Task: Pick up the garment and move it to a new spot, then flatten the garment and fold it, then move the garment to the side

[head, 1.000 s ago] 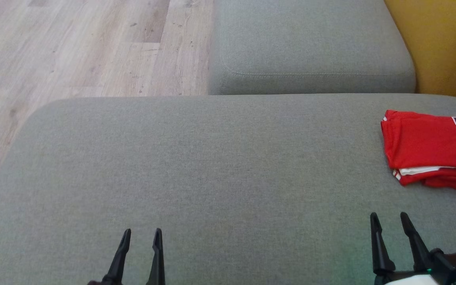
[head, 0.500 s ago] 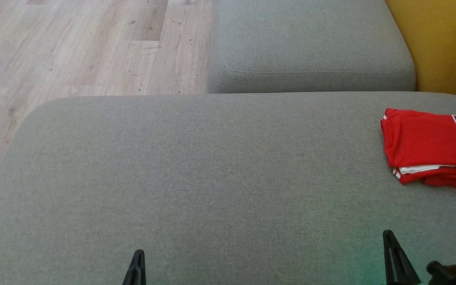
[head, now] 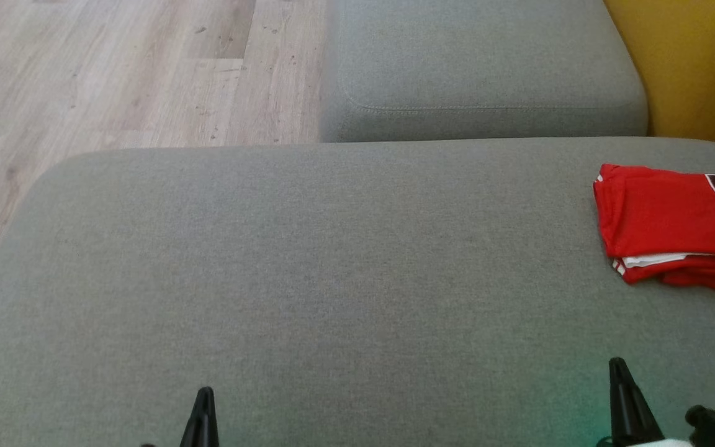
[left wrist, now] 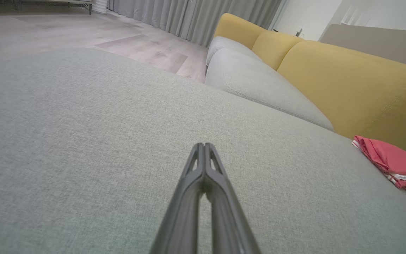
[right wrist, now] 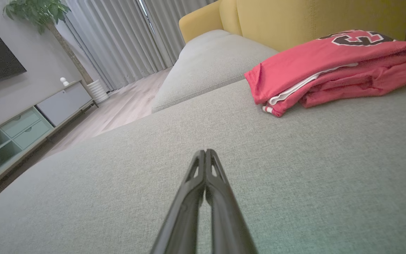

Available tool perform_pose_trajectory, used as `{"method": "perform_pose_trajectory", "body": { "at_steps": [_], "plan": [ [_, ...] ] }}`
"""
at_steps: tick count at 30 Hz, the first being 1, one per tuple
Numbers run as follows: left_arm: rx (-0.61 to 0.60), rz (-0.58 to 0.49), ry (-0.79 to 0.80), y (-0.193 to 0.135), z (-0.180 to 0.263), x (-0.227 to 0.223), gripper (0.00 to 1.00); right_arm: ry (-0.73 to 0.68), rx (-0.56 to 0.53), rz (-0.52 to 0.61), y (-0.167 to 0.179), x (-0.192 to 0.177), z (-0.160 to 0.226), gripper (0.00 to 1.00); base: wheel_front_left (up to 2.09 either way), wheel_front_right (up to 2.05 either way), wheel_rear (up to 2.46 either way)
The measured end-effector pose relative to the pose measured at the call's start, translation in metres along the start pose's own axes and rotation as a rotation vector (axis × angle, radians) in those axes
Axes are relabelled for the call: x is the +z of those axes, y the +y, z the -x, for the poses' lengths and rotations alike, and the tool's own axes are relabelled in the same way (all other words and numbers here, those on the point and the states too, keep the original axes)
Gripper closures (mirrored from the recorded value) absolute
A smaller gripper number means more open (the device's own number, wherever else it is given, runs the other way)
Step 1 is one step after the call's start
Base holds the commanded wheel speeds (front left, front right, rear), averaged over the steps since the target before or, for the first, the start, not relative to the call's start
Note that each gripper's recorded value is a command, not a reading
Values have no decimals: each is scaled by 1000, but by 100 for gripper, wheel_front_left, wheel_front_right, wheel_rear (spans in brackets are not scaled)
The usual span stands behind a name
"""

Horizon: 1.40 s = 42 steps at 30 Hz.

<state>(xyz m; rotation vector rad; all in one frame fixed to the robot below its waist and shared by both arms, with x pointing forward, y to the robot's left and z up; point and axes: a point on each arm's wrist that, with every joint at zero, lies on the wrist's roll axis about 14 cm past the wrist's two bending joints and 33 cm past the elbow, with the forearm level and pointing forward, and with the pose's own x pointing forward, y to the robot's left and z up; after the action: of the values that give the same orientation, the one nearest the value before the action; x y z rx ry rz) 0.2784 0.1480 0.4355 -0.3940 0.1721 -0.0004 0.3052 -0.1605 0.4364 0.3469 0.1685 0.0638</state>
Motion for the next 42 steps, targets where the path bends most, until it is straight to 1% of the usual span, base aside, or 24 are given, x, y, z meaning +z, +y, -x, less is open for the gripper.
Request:
{"method": "perform_pose_trajectory", "body": {
  "at_steps": [5, 20, 26, 35, 42],
  "plan": [
    [9, 52, -4, 2, -6, 5, 100, -15, -9, -57, -1, 6, -6, 100, 0, 0, 0],
    [32, 215, 13, 8, -16, 8, 100, -14, -54, -228, -10, 9, -11, 100, 0, 0, 0],
    [37, 280, 7, 11, -22, 13, 100, -34, -59, -297, -11, 16, -17, 100, 0, 0, 0],
    [46, 379, 24, 14, -27, 12, 100, -22, -80, -402, -16, 14, -17, 100, 0, 0, 0],
    [43, 454, 14, 15, -34, 19, 100, -41, -77, -482, -16, 22, -25, 100, 0, 0, 0]
  ]
}}
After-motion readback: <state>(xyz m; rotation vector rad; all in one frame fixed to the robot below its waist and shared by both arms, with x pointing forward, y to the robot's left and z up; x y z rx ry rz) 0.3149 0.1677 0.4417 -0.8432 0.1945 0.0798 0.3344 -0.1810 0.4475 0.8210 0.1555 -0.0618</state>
